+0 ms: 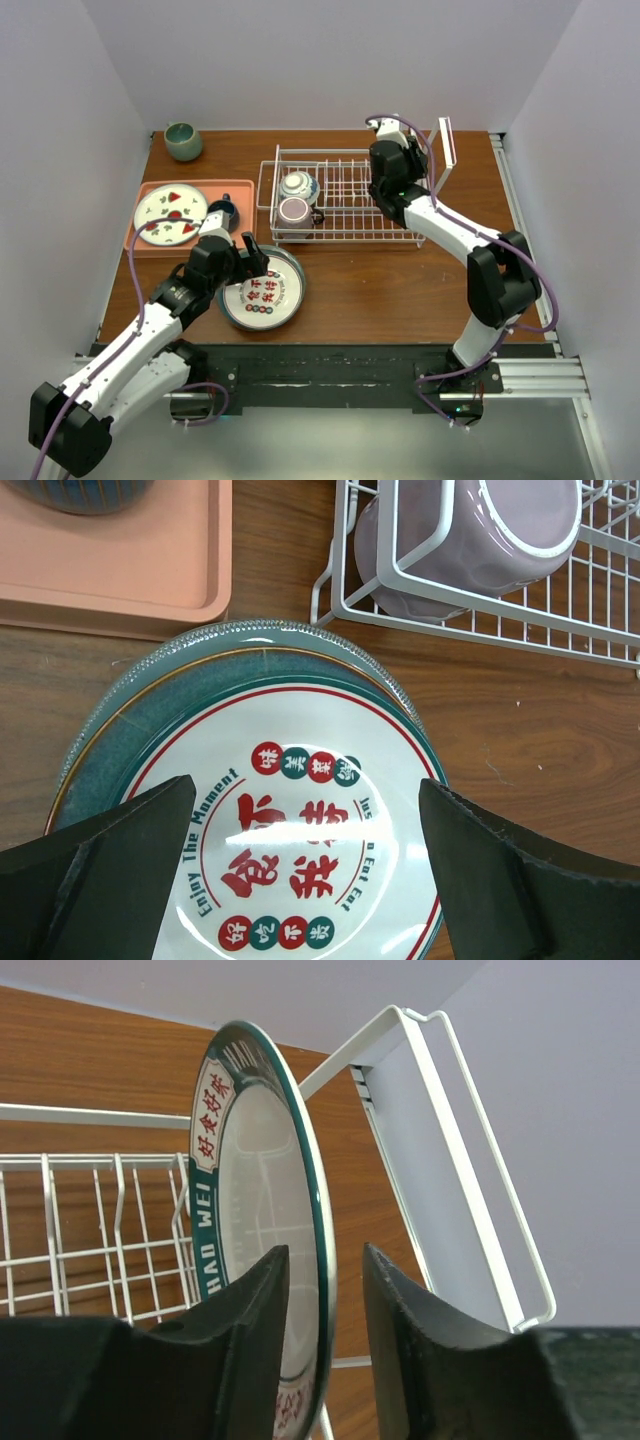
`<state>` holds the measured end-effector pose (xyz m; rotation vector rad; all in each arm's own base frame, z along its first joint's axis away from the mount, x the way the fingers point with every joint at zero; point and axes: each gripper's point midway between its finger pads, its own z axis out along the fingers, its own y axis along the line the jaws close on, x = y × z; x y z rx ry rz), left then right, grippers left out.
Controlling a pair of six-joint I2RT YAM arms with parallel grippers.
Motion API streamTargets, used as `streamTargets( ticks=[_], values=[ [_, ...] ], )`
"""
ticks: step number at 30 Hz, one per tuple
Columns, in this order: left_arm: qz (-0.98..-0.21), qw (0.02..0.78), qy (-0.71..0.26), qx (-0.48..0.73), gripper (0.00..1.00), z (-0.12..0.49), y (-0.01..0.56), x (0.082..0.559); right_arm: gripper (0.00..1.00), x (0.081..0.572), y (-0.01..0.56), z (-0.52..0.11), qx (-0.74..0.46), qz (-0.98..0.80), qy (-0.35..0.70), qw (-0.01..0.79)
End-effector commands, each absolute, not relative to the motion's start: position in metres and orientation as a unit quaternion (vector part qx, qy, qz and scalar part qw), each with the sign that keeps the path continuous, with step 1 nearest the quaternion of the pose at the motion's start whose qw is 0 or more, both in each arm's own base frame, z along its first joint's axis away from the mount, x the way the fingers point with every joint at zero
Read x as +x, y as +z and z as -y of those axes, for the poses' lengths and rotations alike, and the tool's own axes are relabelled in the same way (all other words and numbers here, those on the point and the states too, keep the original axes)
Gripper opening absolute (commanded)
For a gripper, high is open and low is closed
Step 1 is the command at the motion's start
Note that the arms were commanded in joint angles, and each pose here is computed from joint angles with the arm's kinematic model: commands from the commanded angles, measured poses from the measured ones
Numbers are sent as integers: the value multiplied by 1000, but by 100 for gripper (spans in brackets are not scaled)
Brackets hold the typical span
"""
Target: Load the mixed dishes into the dish rack
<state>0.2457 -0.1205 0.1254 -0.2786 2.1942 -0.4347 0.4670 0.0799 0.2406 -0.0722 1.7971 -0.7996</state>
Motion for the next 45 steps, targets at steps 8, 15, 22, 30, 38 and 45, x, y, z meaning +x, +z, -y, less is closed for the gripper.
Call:
streamTargets(
  ticks=[8, 15, 22, 30, 38, 45],
  values=[
    [-872, 442, -183, -104, 100, 123, 133, 249, 75, 456, 284, -63, 67, -744, -318, 584],
    [-871, 443, -183, -105, 100, 122, 134, 249, 78, 450, 289, -48, 98, -743, -326, 577],
    [-870, 445, -184, -106, 100, 122, 136, 248, 80, 440, 302, -37, 142, -734, -321, 582],
    [-870, 445, -185, -107, 100, 122, 136, 248, 80, 432, 316, -34, 173, -726, -296, 596],
    [-870, 445, -180, -108, 100, 120, 135, 248, 79, 428, 327, -46, 171, -737, -224, 614],
    [-868, 453, -170, -113, 100, 116, 141, 250, 92, 411, 350, -59, 159, -748, -133, 630]
  ],
)
